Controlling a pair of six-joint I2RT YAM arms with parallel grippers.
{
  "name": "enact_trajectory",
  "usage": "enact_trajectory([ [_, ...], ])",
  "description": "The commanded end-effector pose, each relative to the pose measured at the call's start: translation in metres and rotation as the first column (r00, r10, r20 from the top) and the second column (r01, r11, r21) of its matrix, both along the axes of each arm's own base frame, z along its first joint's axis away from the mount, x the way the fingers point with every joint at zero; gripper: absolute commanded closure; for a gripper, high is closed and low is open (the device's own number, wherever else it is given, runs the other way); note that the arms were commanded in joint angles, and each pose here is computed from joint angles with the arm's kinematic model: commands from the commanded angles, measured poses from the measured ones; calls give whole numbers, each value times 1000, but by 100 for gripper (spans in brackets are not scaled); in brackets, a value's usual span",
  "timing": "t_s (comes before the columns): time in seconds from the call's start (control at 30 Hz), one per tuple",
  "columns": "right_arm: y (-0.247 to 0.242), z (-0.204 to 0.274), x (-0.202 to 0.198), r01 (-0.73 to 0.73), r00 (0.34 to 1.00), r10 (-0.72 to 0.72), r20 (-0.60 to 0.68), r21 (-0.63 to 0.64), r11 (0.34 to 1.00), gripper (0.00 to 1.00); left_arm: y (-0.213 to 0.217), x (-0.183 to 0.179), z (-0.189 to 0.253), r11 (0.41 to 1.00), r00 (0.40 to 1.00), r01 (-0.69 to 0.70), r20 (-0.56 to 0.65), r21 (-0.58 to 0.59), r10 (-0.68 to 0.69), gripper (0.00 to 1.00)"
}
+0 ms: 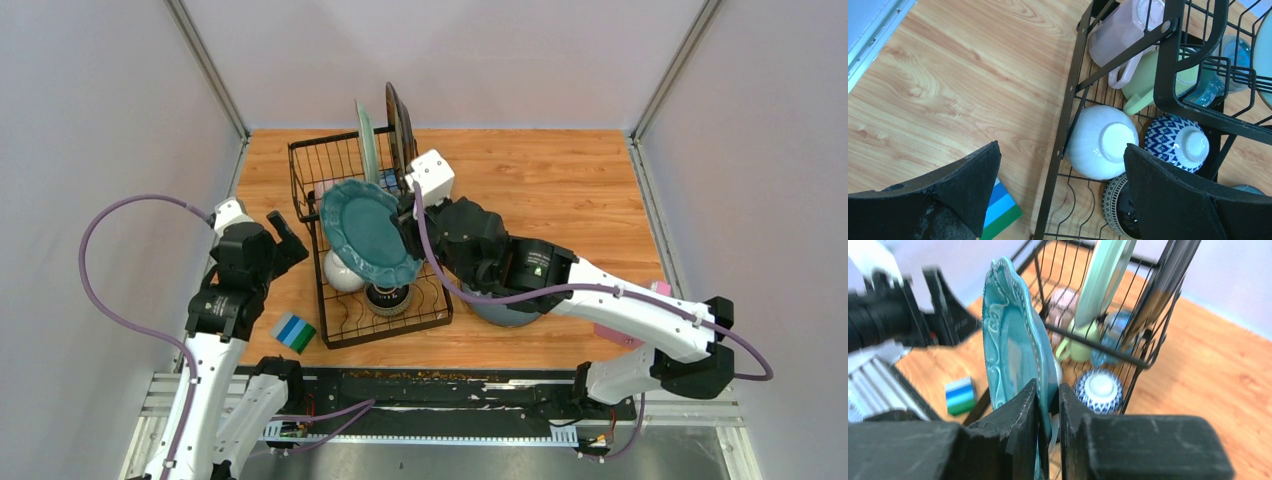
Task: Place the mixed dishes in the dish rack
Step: Insert the plate into the dish rack.
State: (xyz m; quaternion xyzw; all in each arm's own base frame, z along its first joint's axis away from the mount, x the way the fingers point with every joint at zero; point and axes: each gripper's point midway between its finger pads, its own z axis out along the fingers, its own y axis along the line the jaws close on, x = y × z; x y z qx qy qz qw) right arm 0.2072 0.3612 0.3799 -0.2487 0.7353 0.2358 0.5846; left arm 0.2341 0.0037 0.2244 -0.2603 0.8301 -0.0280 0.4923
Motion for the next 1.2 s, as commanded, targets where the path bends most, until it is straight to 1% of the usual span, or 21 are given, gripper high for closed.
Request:
enact_trajectory([
  [0.0,-10,134,24,117,966,-188,180,346,931,100,-2,-2,2,999,999,-16,30,-45,17,0],
  [0.17,-2,167,46,212,914,-316,254,365,906,100,-4,-3,-1,998,999,-7,36,-58,9,0],
  [0.3,13,182,61,266,868,-394,304,386,884,100,-9,-2,-1,997,999,13,43,-72,-10,0],
  [0.43,23,200,74,312,807,-473,353,425,850,100,-14,1,-2,995,998,34,46,-90,-30,0],
  [0.53,31,205,82,344,761,-513,398,422,839,100,-16,2,-3,994,998,45,47,-95,-41,0],
  [0.6,43,201,90,366,742,-526,416,406,837,100,-17,2,-3,994,998,49,46,-97,-45,0],
  [0.7,46,207,93,371,716,-551,429,435,821,100,-17,2,-3,994,998,53,50,-98,-48,0],
  [0.83,47,200,106,414,678,-584,446,425,805,100,-20,2,-4,992,997,64,51,-106,-59,0],
  [1.0,54,177,129,456,663,-595,454,385,802,100,-23,4,-5,990,996,80,56,-116,-74,0],
  [1.17,57,165,147,486,641,-599,480,350,801,100,-25,5,-5,989,995,88,57,-120,-81,0],
])
